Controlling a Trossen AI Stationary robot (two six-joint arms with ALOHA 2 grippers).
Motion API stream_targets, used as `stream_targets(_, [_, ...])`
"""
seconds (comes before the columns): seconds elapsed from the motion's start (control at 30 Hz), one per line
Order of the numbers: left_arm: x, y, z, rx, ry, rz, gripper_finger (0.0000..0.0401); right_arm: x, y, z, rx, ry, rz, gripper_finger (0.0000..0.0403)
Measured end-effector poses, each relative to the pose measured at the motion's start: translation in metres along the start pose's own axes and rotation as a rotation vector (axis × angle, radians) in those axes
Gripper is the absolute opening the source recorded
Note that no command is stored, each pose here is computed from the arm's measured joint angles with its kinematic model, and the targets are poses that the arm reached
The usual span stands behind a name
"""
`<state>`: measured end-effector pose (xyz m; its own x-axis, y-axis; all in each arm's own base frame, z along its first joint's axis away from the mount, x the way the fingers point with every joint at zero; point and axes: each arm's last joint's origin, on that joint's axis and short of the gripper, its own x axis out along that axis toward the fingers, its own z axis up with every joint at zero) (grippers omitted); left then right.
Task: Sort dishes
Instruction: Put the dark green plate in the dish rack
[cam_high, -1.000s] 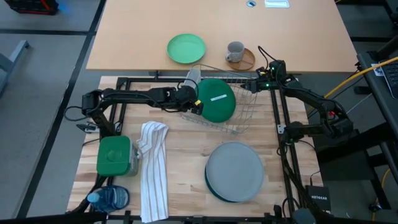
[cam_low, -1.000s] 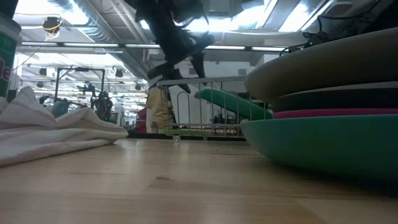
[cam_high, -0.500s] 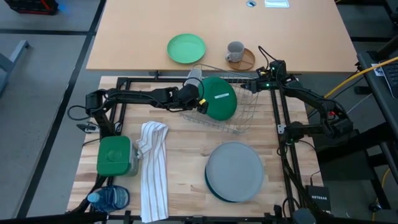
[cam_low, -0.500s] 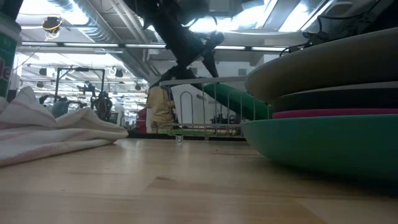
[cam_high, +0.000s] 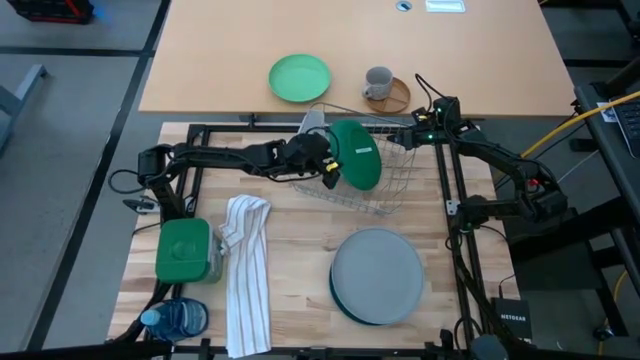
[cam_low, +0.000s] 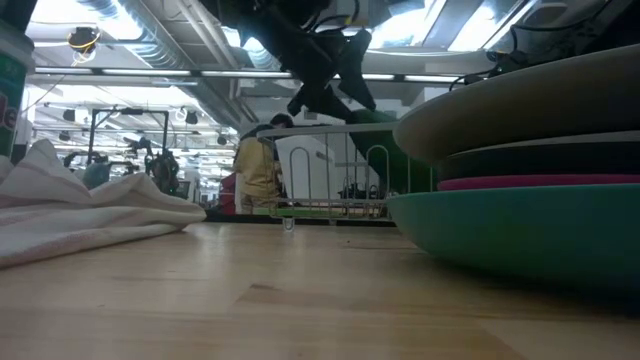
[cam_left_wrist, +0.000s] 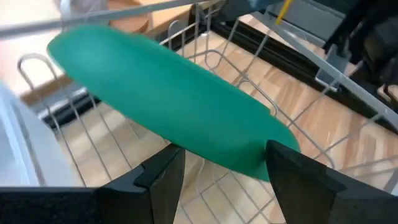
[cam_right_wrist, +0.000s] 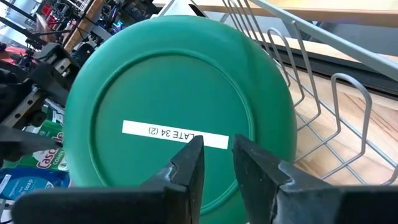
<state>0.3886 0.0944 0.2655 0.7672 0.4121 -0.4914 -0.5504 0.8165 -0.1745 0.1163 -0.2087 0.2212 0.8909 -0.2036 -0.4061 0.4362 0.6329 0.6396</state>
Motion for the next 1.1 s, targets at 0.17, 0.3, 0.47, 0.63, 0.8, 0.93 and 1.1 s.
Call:
stream_targets(0.17, [0.0,0.0,0.0,0.108,-0.005,0.0,0.0211,0.0,0.0,0.0,0.001,0.0,0.0,0.0089])
stream_targets(0.3, [0.0,-0.001,0.002,0.143,-0.025,-0.003,0.0211,0.0,0.0,0.0,0.001,-0.001,0.0,0.0089])
stream_targets(0.47, [0.0,-0.003,0.007,0.21,-0.068,-0.03,0.0211,0.0,0.0,0.0,0.002,0.0,0.0,0.0089])
stream_targets(0.63, [-0.001,-0.004,0.01,0.268,-0.107,-0.038,0.0211,0.0,0.0,0.0,0.002,0.0,0.0,0.0089])
stream_targets(0.8, [-0.001,-0.006,0.012,0.34,-0.129,-0.073,0.0211,0.0,0.0,0.0,0.002,0.0,0.0,0.0089])
stream_targets(0.93, [0.005,-0.008,0.012,0.38,-0.162,-0.116,0.0211,0.0,0.0,0.0,0.003,0.0,0.0,0.0089])
stream_targets(1.1, [0.019,-0.012,0.006,0.388,-0.192,-0.18,0.0211,0.0,0.0,0.0,0.004,0.004,0.011,0.0089])
